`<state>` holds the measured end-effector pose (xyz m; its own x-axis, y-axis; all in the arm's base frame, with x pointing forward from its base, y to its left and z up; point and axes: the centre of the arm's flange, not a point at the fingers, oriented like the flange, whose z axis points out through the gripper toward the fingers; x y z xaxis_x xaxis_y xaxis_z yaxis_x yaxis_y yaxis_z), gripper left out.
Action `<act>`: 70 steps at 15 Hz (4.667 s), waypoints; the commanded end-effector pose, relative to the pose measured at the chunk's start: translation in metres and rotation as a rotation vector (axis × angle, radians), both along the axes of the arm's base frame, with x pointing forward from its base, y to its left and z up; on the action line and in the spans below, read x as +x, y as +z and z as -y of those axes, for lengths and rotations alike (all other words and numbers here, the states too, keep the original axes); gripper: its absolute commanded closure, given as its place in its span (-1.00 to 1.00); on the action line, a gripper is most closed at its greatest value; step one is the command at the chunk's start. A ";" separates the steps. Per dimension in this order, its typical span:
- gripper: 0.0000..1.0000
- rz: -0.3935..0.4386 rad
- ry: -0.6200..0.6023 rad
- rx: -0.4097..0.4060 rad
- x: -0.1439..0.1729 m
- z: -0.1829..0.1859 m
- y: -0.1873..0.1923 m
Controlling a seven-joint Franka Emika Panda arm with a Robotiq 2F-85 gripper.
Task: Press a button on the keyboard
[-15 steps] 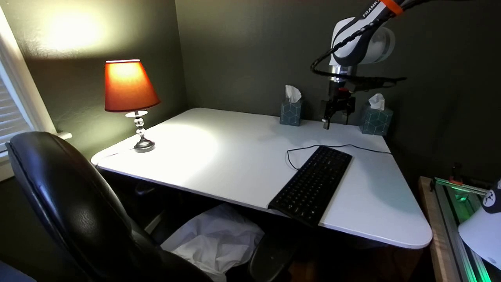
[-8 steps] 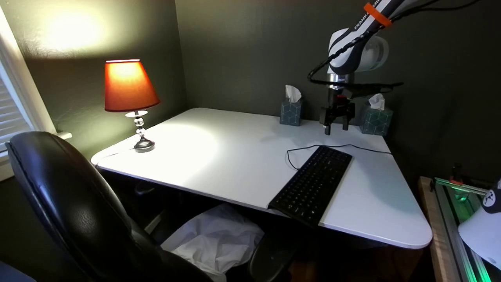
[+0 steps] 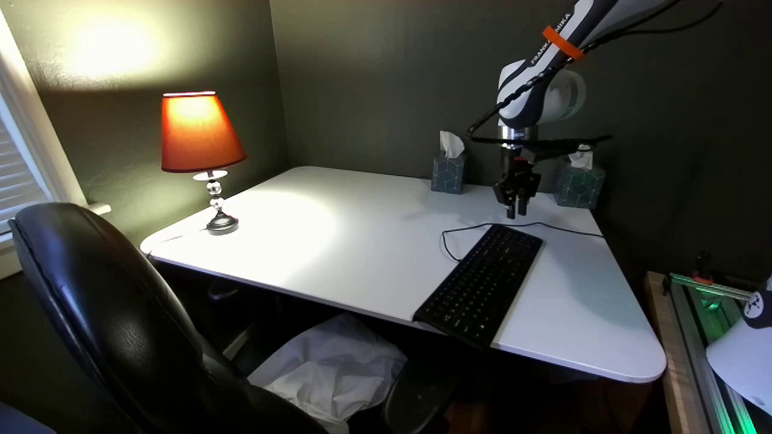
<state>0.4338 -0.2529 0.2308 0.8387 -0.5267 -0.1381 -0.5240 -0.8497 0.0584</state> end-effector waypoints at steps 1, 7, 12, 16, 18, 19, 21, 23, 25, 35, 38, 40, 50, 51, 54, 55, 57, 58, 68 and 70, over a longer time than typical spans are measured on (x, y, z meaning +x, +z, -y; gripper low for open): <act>0.86 -0.018 -0.016 0.001 0.009 0.011 -0.014; 1.00 -0.049 -0.025 -0.002 0.009 0.025 -0.027; 1.00 -0.080 -0.042 -0.001 0.005 0.036 -0.037; 1.00 -0.097 -0.044 0.007 0.005 0.039 -0.044; 1.00 -0.105 -0.046 0.011 0.005 0.039 -0.047; 1.00 -0.110 -0.046 0.014 0.006 0.039 -0.048; 1.00 -0.120 -0.046 0.019 0.006 0.039 -0.051; 1.00 -0.128 -0.046 0.023 0.007 0.039 -0.053; 1.00 -0.133 -0.048 0.028 0.008 0.038 -0.053; 1.00 -0.170 -0.038 0.049 0.016 0.037 -0.057; 1.00 -0.175 -0.037 0.051 0.018 0.038 -0.059; 1.00 -0.183 -0.035 0.052 0.019 0.037 -0.061; 1.00 -0.196 -0.031 0.058 0.024 0.038 -0.068; 1.00 -0.197 -0.030 0.058 0.024 0.039 -0.069; 1.00 -0.203 -0.027 0.060 0.026 0.039 -0.071; 1.00 -0.206 -0.027 0.061 0.026 0.039 -0.072; 1.00 -0.212 -0.026 0.064 0.026 0.039 -0.073; 1.00 -0.215 -0.028 0.064 0.026 0.038 -0.074; 1.00 -0.239 -0.035 0.069 0.032 0.042 -0.079; 1.00 -0.242 -0.035 0.070 0.034 0.042 -0.081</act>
